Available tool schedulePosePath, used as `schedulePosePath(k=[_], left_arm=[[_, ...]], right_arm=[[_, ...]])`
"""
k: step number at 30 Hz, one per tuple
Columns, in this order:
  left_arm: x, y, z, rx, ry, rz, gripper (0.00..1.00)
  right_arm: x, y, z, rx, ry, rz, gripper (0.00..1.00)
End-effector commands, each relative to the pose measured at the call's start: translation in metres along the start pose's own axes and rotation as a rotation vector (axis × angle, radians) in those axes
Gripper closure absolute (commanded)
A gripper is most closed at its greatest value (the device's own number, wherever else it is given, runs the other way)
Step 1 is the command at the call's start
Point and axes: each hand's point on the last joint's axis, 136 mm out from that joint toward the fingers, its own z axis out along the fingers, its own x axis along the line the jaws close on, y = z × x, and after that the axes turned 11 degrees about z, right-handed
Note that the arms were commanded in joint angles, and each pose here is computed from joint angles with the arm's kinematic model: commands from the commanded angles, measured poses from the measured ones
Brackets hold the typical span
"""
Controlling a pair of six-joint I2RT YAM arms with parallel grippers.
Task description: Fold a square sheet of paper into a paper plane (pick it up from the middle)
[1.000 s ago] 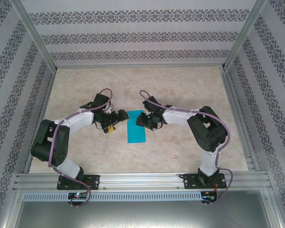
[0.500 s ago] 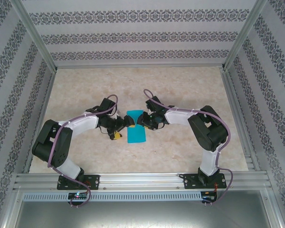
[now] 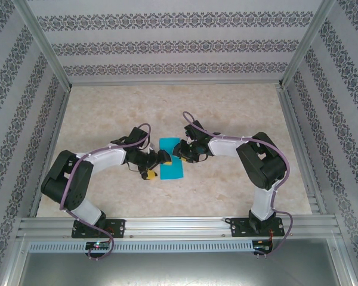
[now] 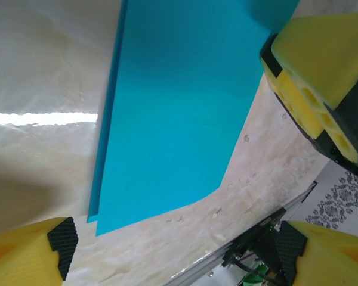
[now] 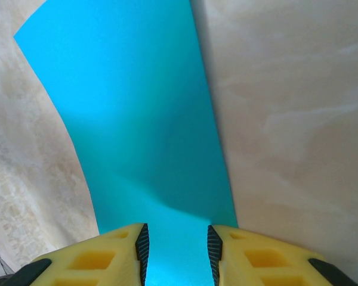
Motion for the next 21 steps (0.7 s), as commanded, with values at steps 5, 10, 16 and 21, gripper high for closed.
schedulePosePath(k=[5,10,16,21], left_arm=[[-0.002,-0.006,0.012,0.042,-0.021,-0.004,0.13],[-0.004,-0.007,0.016,0.052,-0.04,-0.003,0.16],[-0.003,-0.008,0.021,0.063,-0.055,-0.01,0.24],[0.0,-0.009,0.024,0.062,-0.063,-0.018,0.27]], right_arm=[[-0.045,-0.003,0.015,0.014,-0.125,0.073,0.66],[-0.046,-0.004,0.016,0.018,-0.128,0.072,0.66],[-0.046,-0.004,0.016,0.021,-0.122,0.073,0.67],[-0.046,-0.004,0.016,0.021,-0.119,0.074,0.67]])
